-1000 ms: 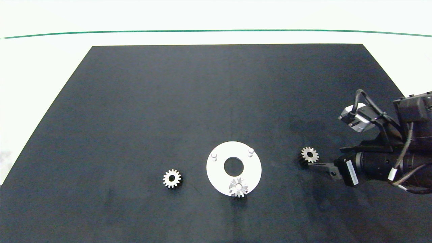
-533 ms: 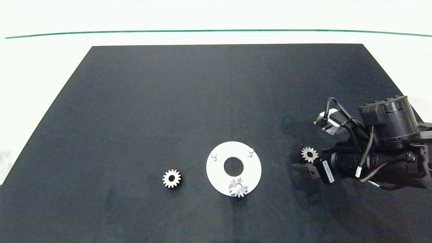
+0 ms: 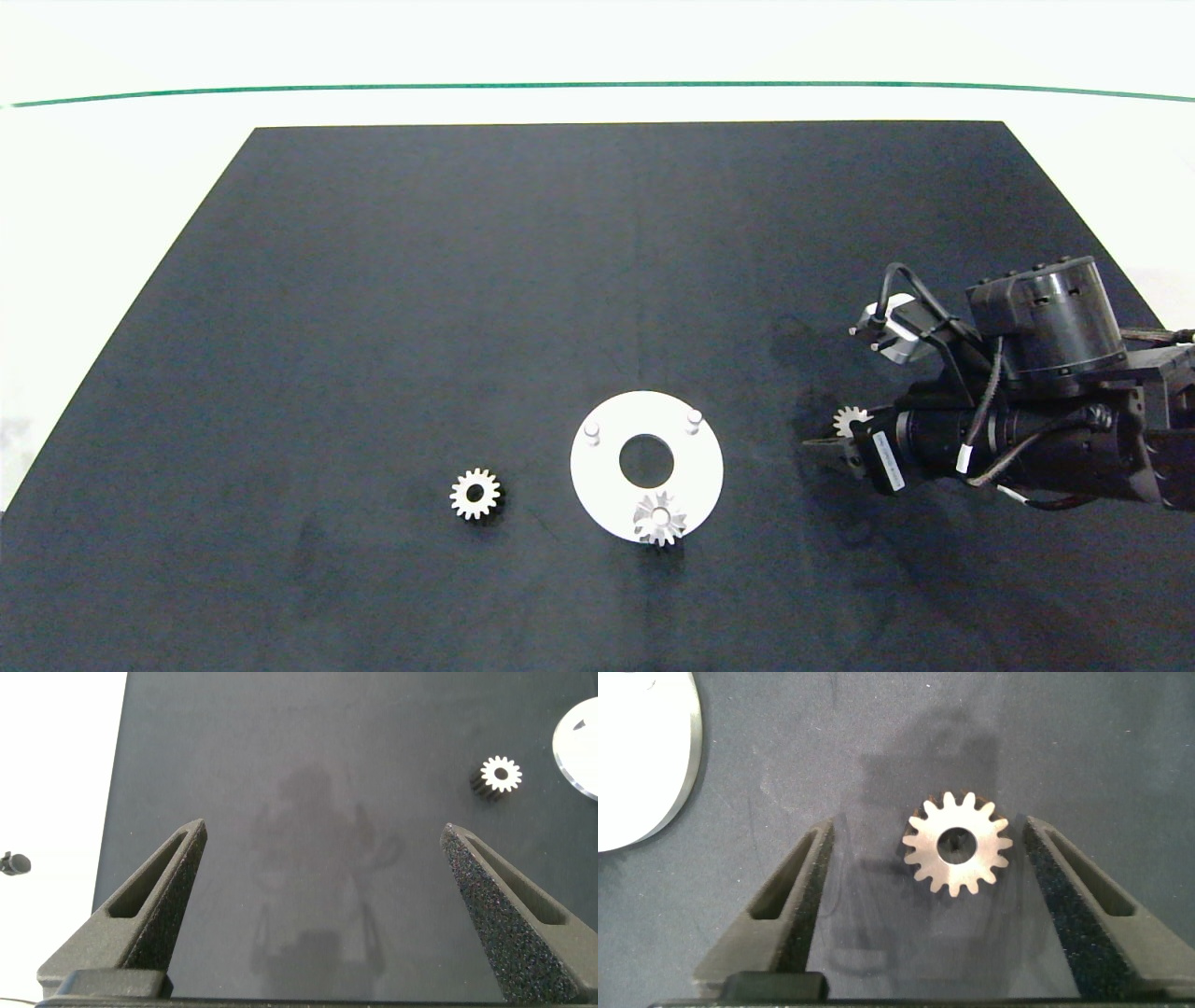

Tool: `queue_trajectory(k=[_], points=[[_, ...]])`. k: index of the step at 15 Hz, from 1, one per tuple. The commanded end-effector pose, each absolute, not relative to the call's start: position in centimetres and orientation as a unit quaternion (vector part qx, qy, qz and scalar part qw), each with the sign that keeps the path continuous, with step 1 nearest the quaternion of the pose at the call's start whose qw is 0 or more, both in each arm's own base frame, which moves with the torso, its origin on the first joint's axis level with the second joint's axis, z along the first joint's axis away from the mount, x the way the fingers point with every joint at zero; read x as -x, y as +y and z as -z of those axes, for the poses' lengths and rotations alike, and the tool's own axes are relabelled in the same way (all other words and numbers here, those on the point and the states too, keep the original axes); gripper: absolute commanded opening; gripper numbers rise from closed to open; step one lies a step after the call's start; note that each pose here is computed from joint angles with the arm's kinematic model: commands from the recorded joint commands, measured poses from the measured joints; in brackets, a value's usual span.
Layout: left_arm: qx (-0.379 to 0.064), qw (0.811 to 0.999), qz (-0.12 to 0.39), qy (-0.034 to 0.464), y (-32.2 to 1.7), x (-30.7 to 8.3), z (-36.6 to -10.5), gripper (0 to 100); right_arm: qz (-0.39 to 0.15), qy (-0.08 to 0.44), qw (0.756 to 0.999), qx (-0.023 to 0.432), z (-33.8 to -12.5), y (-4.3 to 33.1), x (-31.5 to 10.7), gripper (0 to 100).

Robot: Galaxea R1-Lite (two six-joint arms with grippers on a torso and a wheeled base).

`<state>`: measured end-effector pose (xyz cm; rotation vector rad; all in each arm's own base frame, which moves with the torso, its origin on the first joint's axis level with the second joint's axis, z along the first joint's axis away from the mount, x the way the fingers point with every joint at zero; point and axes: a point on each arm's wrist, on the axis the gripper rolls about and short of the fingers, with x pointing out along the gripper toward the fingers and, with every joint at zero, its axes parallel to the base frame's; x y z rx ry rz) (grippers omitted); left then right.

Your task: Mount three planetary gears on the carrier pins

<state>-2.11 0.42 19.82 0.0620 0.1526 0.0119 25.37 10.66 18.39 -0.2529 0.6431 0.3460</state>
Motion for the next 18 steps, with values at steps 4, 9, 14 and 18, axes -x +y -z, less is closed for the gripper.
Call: queue_trajectory(k=[4, 9, 14, 18], points=[[-0.031, 0.997, -0.007, 0.077, 0.42, 2.12, -19.8, 100, -0.168, 0.314, 0.926, 0.124, -18.34, 10.76, -25.65, 68], [-0.031, 0.996, -0.006, 0.078, 0.42, 2.07, -19.84, 100, -0.166, 0.318, 0.925, 0.123, -18.13, 10.72, -25.77, 58], [-0.031, 0.996, -0.006, 0.079, 0.41, 1.97, -20.02, 100, -0.168, 0.322, 0.924, 0.122, -17.87, 10.68, -25.97, 47], [-0.031, 0.996, -0.006, 0.078, 0.41, 1.97, -20.03, 100, -0.167, 0.323, 0.923, 0.122, -17.8, 10.66, -26.04, 40]])
